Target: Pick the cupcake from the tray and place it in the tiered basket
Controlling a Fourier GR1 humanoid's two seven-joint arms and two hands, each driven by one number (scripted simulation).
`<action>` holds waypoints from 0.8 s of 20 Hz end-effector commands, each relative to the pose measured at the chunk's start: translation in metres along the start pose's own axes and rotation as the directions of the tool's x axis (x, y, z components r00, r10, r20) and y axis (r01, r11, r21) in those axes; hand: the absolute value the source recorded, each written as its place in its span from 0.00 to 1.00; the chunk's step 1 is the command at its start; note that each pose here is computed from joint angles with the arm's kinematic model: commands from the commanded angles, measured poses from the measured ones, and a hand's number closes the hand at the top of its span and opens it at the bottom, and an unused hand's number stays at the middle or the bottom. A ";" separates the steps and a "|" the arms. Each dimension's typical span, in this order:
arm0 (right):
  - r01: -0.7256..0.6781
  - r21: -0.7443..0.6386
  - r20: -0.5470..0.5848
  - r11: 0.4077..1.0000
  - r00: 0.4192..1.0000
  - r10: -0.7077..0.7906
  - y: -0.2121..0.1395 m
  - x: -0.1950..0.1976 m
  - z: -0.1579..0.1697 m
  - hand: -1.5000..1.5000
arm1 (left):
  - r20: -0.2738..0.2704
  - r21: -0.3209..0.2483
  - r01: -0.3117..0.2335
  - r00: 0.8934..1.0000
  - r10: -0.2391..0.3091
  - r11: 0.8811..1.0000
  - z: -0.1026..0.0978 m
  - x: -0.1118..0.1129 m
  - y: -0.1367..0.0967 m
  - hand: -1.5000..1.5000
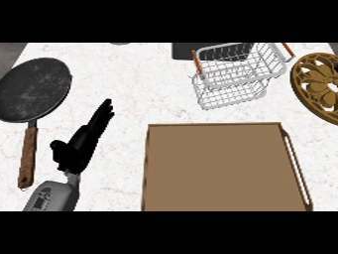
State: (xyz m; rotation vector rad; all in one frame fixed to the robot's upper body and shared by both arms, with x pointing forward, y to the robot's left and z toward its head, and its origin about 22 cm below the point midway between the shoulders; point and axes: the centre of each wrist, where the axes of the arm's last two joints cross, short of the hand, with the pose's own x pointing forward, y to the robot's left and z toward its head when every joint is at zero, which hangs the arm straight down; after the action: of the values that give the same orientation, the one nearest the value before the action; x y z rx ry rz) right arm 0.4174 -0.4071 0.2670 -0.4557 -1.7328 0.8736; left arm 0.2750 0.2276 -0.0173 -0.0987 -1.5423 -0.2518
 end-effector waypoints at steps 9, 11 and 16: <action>0.015 0.121 -0.005 0.993 1.000 -0.015 0.063 0.070 -0.083 1.00 | 0.005 -0.004 -0.009 1.000 0.009 1.000 0.002 0.005 -0.022 0.50; 0.000 0.140 -0.013 0.990 1.000 0.002 0.073 0.087 -0.095 1.00 | -0.007 0.006 0.008 1.000 -0.008 1.000 0.009 -0.004 -0.007 0.50; 0.029 0.173 -0.020 0.985 0.999 -0.026 0.130 0.100 -0.119 1.00 | 0.006 -0.023 0.015 1.000 -0.015 1.000 -0.005 0.011 -0.004 0.50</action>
State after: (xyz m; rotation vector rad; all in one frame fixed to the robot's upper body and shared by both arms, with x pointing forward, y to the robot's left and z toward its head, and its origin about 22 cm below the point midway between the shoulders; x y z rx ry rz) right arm 0.4728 -0.2529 0.2743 -0.3424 -1.6516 0.9710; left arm 0.2795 0.2265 -0.0160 -0.0985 -1.5403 -0.2625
